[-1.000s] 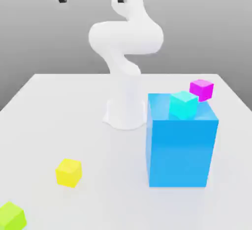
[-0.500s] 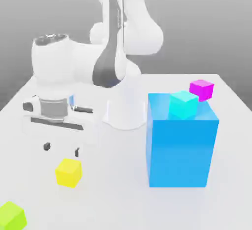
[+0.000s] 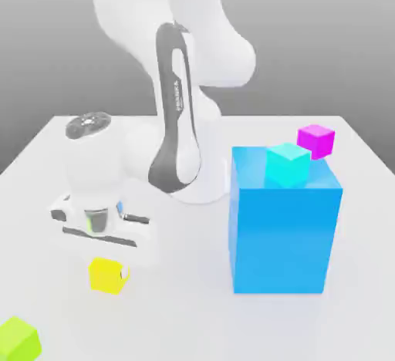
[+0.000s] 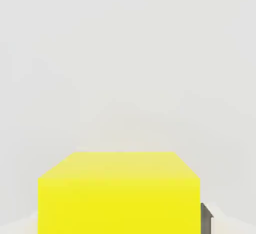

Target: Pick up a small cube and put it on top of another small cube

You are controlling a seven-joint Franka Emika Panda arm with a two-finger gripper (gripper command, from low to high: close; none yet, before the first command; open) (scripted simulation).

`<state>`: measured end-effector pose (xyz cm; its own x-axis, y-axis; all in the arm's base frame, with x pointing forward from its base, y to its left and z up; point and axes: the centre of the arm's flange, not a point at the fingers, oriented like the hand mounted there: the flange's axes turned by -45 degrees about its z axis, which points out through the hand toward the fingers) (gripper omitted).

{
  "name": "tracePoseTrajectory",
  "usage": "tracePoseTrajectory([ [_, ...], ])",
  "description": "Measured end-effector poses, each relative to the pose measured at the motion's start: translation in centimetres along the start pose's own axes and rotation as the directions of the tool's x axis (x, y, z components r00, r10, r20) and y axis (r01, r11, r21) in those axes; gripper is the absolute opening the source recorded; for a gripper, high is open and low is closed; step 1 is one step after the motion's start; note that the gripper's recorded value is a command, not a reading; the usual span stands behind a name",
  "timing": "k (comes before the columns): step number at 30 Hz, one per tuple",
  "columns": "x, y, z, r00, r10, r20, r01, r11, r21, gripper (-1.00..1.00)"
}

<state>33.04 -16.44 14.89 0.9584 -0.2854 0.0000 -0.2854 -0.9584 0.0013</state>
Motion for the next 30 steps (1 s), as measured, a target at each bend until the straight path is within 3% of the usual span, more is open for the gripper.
tracePoseTrajectory([
  [6,0.7,0.3,-4.8,1.0,0.014,0.001,-0.014,1.0,0.0,-1.0],
  [22,17.0,5.5,-9.9,0.972,0.236,0.0,-0.236,0.972,0.0,-1.0],
  [26,18.0,5.9,-5.3,0.968,0.251,0.001,-0.251,0.968,0.002,-1.0],
  [27,18.0,5.9,-4.3,0.968,0.251,0.0,-0.251,0.968,0.002,1.0],
  [30,18.0,5.9,-4.3,0.968,0.251,0.0,-0.251,0.968,0.002,1.0],
])
